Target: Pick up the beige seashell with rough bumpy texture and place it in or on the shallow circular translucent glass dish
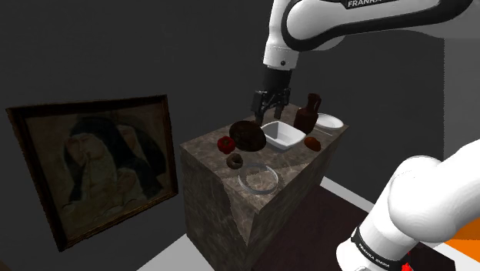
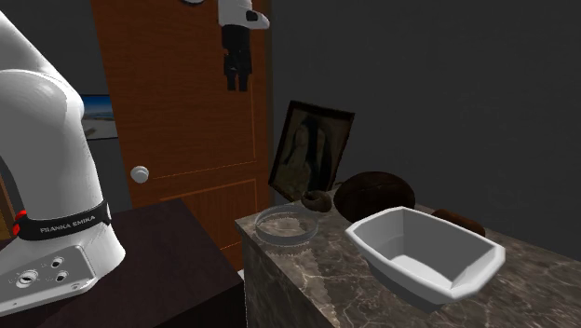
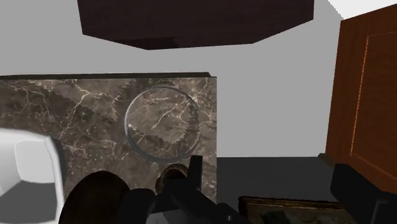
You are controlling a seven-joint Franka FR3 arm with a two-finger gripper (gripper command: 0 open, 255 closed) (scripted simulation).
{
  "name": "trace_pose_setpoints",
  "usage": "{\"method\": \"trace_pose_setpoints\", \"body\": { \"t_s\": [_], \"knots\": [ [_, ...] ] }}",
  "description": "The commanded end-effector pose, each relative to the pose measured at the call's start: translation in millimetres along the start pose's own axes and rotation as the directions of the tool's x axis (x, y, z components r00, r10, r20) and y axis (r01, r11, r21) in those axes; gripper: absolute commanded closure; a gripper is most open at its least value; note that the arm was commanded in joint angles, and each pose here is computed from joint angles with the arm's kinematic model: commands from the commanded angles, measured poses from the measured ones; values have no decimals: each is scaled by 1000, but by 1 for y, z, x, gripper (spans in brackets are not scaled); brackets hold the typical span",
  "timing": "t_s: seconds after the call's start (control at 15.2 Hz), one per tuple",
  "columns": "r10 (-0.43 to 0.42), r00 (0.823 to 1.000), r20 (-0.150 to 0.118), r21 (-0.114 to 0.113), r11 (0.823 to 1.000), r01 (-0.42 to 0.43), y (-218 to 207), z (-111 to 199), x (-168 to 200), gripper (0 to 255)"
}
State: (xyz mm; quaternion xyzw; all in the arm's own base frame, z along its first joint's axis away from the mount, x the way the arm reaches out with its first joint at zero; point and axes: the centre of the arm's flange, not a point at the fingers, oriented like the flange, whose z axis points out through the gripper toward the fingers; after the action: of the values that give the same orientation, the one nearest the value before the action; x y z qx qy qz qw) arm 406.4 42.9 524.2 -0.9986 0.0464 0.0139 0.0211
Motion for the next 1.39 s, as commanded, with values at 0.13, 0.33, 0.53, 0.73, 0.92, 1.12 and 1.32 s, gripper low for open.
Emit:
{"method": "trace_pose_setpoints", "body": {
  "t_s": [0.13, 0.33, 0.53, 0.73, 0.92, 1.12, 1.32],
  "knots": [
    [50, 999, 12, -6, 999, -50, -2, 41, 37, 0],
    [86, 996, 21, -10, 996, -86, 0, 70, 65, 0],
    [123, 992, 30, -16, 992, -122, 4, 99, 93, 0],
    [159, 986, 39, -21, 987, -158, 8, 129, 120, 0],
    [195, 980, 48, -27, 981, -194, 13, 159, 147, 0],
    [231, 971, 56, -33, 973, -230, 20, 189, 174, 0],
    [267, 962, 64, -39, 963, -265, 28, 219, 200, 0]
  ]
}}
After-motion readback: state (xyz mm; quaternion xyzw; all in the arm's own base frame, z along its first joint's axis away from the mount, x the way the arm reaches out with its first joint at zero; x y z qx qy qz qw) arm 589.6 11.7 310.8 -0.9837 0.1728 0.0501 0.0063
